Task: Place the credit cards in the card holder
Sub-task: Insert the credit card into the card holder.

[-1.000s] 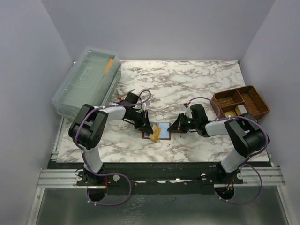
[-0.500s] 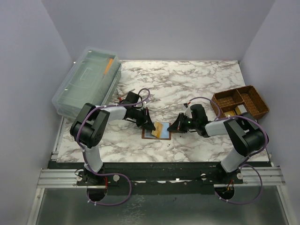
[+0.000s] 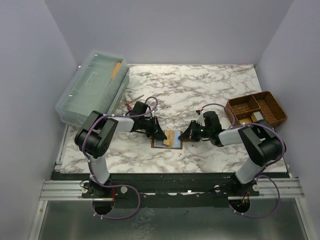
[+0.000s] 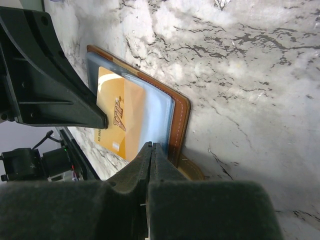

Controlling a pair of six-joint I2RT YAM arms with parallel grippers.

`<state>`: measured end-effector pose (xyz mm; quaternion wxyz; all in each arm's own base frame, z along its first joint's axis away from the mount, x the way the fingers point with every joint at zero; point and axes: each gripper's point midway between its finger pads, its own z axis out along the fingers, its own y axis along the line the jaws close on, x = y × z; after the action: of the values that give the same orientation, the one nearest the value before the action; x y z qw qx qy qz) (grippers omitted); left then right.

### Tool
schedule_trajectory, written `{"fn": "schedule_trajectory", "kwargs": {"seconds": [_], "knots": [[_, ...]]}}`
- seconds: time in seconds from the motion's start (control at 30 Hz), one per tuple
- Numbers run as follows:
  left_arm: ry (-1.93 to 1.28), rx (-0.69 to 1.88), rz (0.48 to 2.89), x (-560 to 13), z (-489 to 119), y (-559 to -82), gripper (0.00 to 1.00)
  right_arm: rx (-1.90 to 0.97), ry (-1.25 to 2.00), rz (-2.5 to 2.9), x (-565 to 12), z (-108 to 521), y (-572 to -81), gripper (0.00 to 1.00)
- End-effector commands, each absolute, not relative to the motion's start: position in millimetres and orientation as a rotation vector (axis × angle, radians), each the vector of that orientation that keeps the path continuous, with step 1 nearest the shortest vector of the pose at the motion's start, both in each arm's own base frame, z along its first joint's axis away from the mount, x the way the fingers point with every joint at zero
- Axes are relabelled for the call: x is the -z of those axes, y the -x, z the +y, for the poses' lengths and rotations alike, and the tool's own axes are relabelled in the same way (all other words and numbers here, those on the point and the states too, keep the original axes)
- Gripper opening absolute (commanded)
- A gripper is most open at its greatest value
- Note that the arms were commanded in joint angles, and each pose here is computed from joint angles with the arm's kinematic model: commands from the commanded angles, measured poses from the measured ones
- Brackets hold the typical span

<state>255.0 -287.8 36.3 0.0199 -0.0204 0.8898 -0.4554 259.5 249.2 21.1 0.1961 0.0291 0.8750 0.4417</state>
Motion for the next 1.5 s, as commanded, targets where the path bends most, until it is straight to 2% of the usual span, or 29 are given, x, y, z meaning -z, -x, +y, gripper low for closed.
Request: {"fn": "schedule_trajectory", "kwargs": {"seconds": [0.0,0.3,0.63,0.73,0.93,1.17,1.47], "knots": [[0.125,1.316,2.746,-23.4,-287.9,-254.2,0.00,-1.212,-0.105,2.503,-6.3,245.3,-249.7,0.01],[0.122,1.180,2.712,-23.0,-288.5,-256.0,0.00,-1.206,-0.109,2.509,-5.9,244.1,-247.9,0.01],[0.032,1.020,2.760,-25.7,-278.0,-252.2,0.21,-1.159,-0.070,2.498,-18.8,242.4,-255.4,0.03],[0.004,0.999,2.761,-28.1,-278.2,-252.4,0.22,-1.108,-0.057,2.508,-23.6,238.2,-257.5,0.06],[-0.046,1.016,2.778,-27.7,-292.8,-246.8,0.26,-1.050,-0.045,2.509,-32.4,233.4,-261.7,0.17],[-0.143,1.039,2.791,-29.3,-319.3,-238.3,0.28,-1.168,-0.059,2.506,-27.2,243.7,-254.2,0.18],[-0.224,0.967,2.790,-36.7,-309.1,-236.5,0.44,-1.163,-0.044,2.520,-23.1,243.4,-251.8,0.18]]}}
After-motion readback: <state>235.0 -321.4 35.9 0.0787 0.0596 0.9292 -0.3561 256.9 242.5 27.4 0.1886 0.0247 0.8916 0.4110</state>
